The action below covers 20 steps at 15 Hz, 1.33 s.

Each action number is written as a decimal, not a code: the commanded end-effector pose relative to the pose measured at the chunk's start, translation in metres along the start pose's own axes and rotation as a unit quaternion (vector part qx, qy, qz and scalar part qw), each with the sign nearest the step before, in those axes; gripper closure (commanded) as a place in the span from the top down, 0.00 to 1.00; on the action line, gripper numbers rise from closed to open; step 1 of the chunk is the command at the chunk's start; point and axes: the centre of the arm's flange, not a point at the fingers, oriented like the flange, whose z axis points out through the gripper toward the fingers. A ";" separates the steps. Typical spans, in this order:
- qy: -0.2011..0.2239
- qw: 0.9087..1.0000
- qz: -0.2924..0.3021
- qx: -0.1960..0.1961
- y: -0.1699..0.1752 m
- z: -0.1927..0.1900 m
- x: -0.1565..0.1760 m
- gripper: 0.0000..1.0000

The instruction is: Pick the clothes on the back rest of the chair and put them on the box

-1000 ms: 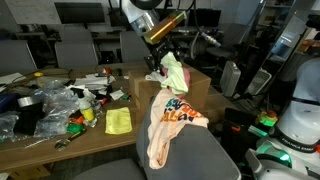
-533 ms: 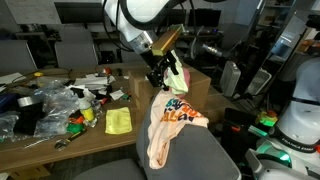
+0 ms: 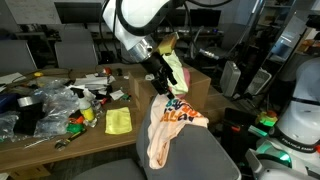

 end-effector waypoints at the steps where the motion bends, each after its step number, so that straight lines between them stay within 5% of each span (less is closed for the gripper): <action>1: -0.042 0.995 -0.082 0.032 -0.003 0.010 0.012 1.00; 10: -0.146 0.975 -0.153 0.071 0.004 0.054 0.037 1.00; 20: -0.159 0.970 -0.166 0.083 0.006 0.050 0.045 1.00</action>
